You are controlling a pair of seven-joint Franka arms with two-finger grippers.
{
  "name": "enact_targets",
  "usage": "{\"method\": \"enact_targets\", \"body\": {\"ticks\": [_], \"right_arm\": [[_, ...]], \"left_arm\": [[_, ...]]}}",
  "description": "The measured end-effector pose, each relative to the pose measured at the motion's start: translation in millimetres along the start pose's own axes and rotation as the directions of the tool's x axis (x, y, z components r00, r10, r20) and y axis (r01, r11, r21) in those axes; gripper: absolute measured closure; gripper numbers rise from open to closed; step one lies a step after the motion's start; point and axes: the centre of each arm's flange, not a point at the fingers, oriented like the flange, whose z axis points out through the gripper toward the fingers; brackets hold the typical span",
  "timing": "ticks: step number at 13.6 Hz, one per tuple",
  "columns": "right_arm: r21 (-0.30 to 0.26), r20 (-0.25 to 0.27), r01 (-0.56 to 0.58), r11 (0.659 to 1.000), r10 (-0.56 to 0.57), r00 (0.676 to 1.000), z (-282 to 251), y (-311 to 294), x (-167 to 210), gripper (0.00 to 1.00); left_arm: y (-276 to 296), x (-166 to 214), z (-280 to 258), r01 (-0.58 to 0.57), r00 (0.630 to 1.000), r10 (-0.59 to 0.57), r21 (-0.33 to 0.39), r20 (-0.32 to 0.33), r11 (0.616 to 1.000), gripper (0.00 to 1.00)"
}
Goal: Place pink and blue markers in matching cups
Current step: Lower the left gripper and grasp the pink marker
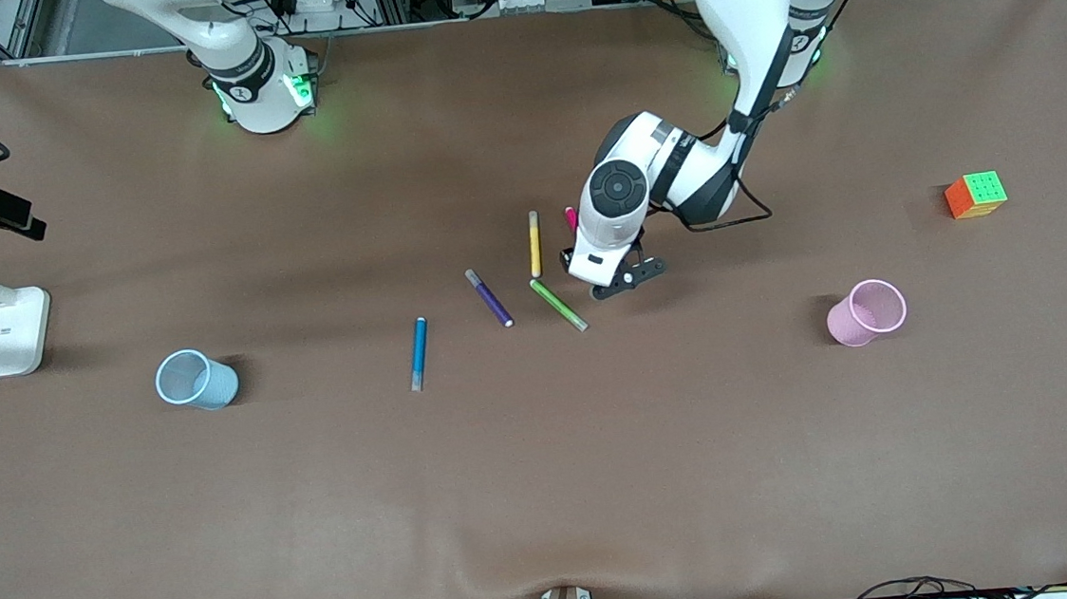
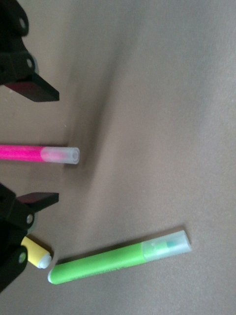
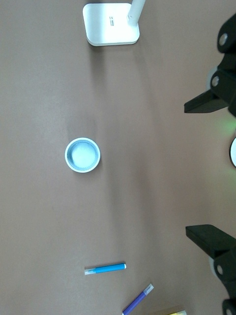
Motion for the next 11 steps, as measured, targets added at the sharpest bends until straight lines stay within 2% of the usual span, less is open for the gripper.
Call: {"method": "enact_targets", "body": {"ticks": [3, 7, 11], "right_arm": [[0.0, 0.0, 0.001, 1.0, -0.001, 1.0, 0, 0, 0, 0.0], [0.0, 0.0, 0.001, 1.0, -0.001, 1.0, 0, 0, 0, 0.0], [0.0, 0.001, 0.001, 1.0, -0.001, 1.0, 1, 0, 1, 0.0]], "left_arm": [[1, 1, 8, 0.001, 1.0, -0.001, -0.005, -0.003, 1.0, 0.23], [3, -1, 13, -0.003, 1.0, 0.003, -0.006, -0.005, 1.0, 0.42], [7, -5, 25, -0.012, 1.0, 0.012, -0.009, -0.008, 1.0, 0.45]]}}
